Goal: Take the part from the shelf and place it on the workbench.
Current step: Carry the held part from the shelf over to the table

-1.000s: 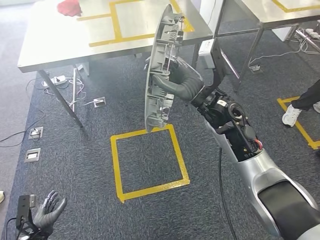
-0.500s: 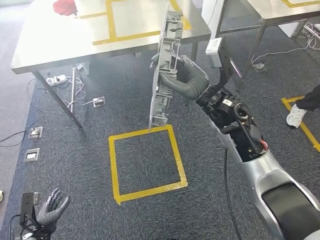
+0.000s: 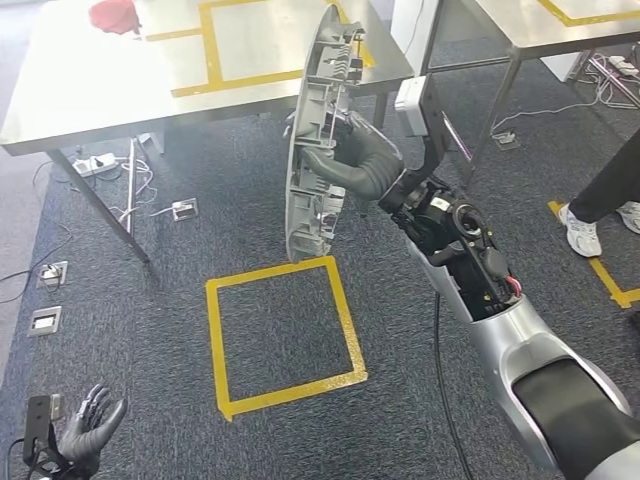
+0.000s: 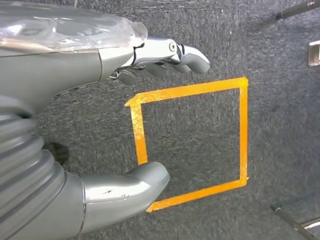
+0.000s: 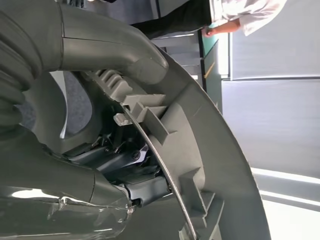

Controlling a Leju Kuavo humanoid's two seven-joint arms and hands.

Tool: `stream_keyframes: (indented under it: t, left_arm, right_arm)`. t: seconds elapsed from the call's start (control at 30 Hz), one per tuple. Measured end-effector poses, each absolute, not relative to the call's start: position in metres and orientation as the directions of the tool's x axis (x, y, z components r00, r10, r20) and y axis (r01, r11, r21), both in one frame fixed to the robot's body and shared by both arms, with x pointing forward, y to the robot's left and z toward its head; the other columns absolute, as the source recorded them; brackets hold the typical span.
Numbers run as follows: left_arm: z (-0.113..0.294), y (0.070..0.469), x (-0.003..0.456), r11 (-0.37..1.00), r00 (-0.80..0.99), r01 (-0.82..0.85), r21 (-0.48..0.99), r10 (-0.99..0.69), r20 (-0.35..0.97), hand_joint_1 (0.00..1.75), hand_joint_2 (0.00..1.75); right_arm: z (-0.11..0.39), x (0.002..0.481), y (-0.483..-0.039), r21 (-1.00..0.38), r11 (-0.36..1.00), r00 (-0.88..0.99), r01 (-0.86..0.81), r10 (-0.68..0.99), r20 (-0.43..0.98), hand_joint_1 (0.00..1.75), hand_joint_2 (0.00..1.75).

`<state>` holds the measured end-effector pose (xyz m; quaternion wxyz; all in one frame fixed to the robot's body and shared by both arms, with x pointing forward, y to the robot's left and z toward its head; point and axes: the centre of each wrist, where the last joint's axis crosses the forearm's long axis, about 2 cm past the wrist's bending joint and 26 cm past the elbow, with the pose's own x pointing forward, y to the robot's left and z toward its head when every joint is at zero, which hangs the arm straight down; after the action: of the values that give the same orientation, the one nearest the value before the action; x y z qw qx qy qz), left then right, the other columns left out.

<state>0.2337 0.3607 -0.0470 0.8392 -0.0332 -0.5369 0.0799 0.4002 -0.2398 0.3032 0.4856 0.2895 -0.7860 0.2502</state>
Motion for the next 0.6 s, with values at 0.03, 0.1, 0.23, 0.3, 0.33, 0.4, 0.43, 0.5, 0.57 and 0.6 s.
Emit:
stream_keyframes:
  t: [0.03,0.1,0.23,0.3,0.33,0.4,0.43,0.5,0.57,0.6]
  left_arm:
    - [-0.0471,0.3597,0.2337,0.985,0.411,-0.097,-0.143,0.171,0.895,0.0,1.75]
    - [-0.048,0.3576,0.2326,0.984,0.414,-0.096,-0.147,0.174,0.894,0.0,1.75]
    - [-0.0498,0.3546,0.23,0.984,0.42,-0.095,-0.151,0.177,0.89,0.0,1.75]
    - [-0.05,0.3544,0.2296,0.984,0.42,-0.095,-0.152,0.178,0.89,0.0,1.75]
    - [-0.05,0.3546,0.2297,0.984,0.42,-0.095,-0.151,0.177,0.89,0.0,1.75]
    - [-0.0497,0.3548,0.23,0.984,0.42,-0.095,-0.151,0.177,0.89,0.0,1.75]
    - [-0.0497,0.3547,0.2302,0.984,0.42,-0.094,-0.151,0.177,0.89,0.0,1.75]
    - [-0.0495,0.355,0.2304,0.984,0.419,-0.094,-0.15,0.176,0.891,0.0,1.75]
    - [-0.0489,0.3559,0.2314,0.984,0.417,-0.094,-0.148,0.174,0.892,0.0,1.75]
    - [-0.0487,0.3559,0.2317,0.984,0.416,-0.094,-0.148,0.174,0.892,0.0,1.75]
  right_arm:
    - [0.3035,0.4003,-0.2399,-0.112,0.707,-0.362,-0.698,-0.213,0.908,1.75,1.75]
    - [0.3022,0.4003,-0.2399,-0.11,0.707,-0.359,-0.698,-0.213,0.909,1.75,1.75]
    - [0.2986,0.4003,-0.24,-0.105,0.707,-0.349,-0.699,-0.21,0.913,1.75,1.75]
    - [0.2997,0.4007,-0.2401,-0.106,0.708,-0.352,-0.698,-0.211,0.912,1.75,1.75]
    - [0.301,0.4011,-0.2402,-0.109,0.708,-0.356,-0.698,-0.211,0.911,1.75,1.75]
    - [0.3027,0.4017,-0.2401,-0.113,0.708,-0.361,-0.697,-0.21,0.909,1.75,1.75]
    - [0.3032,0.4018,-0.24,-0.114,0.708,-0.362,-0.697,-0.209,0.909,1.75,1.75]
    - [0.3035,0.402,-0.2402,-0.115,0.709,-0.362,-0.696,-0.209,0.908,1.75,1.75]
    - [0.3054,0.4024,-0.2402,-0.118,0.708,-0.368,-0.696,-0.21,0.906,1.75,1.75]
    - [0.3061,0.4025,-0.2401,-0.12,0.708,-0.371,-0.696,-0.211,0.905,1.75,1.75]
